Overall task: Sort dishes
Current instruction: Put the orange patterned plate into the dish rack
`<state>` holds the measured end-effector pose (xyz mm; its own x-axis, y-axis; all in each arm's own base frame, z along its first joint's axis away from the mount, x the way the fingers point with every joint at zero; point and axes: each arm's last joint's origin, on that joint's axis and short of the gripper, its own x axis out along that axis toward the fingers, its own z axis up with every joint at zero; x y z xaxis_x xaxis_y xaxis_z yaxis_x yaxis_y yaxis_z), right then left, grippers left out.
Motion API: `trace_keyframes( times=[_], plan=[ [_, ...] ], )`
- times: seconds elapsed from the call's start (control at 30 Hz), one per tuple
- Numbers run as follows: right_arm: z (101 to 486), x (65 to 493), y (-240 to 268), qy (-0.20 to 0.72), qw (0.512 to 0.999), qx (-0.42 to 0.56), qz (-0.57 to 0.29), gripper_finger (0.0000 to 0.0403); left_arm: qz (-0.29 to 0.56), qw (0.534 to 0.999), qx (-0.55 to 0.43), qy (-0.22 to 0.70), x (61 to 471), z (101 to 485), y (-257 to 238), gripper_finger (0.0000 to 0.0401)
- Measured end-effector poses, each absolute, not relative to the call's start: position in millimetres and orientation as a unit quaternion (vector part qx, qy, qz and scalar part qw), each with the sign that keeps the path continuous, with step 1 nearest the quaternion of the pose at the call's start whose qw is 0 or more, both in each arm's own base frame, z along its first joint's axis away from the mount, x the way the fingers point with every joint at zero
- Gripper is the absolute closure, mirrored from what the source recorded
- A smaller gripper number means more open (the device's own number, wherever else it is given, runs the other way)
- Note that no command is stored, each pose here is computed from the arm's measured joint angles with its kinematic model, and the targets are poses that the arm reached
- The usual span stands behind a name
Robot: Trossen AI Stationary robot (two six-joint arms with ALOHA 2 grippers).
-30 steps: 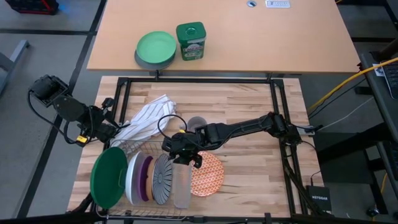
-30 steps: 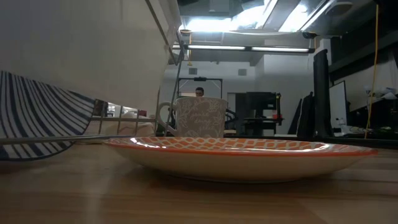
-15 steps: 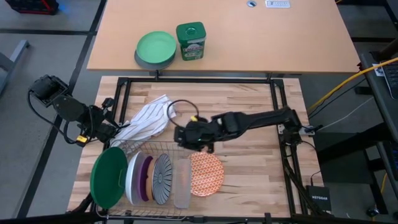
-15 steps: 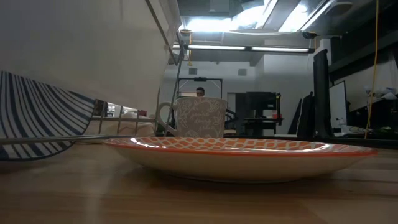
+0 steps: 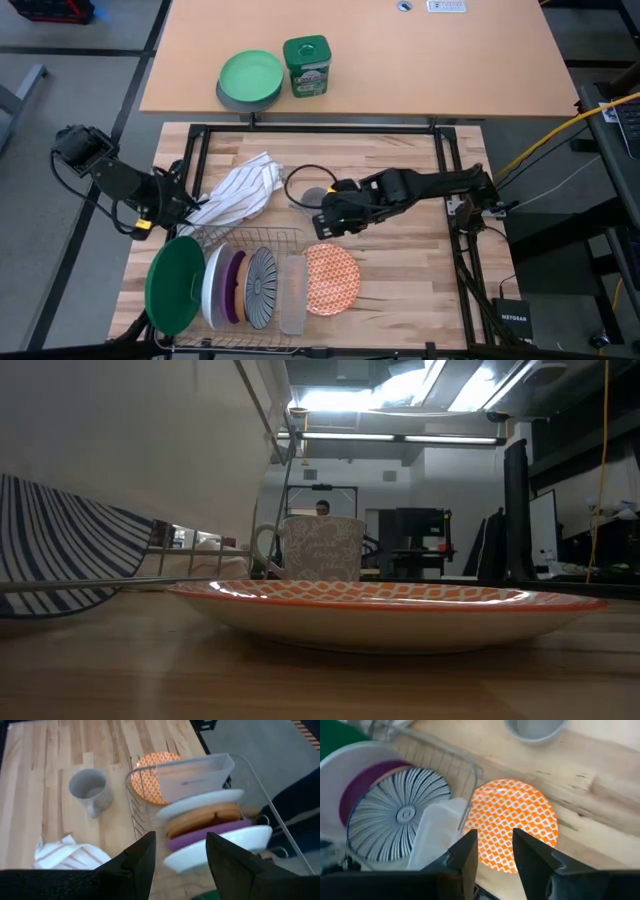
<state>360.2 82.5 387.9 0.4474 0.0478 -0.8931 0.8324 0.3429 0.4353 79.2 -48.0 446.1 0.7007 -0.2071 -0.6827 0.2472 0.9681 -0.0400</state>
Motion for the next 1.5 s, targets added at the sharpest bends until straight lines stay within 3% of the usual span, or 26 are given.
trace_keyframes(
  times=[0.33, 0.5, 0.9, 1.13, 1.33, 1.5],
  plan=[
    [373, 365, 90, 0.54, 0.725, 0.386, -0.185, 0.0278, -0.095, 0.926, 0.039, 0.364, 106, 444, -65, 0.0239],
    [360, 354, 88, 0.608, 0.674, 0.354, -0.225, 0.0278, -0.076, 0.926, 0.053, 0.365, 120, 441, -74, 0.0239],
    [313, 340, 100, 0.727, 0.591, 0.324, -0.131, 0.0278, -0.041, 0.935, 0.023, 0.351, 140, 441, -74, 0.0239],
    [294, 306, 114, 0.769, 0.553, 0.309, -0.085, 0.0279, -0.014, 0.941, -0.021, 0.338, 146, 443, -70, 0.0239],
    [306, 247, 126, 0.76, 0.566, 0.313, -0.058, 0.0279, 0.017, 0.941, -0.07, 0.33, 150, 444, -65, 0.0239],
    [304, 201, 120, 0.669, 0.625, 0.387, -0.108, 0.0279, 0.05, 0.939, -0.102, 0.323, 160, 443, -61, 0.0239]
  ],
)
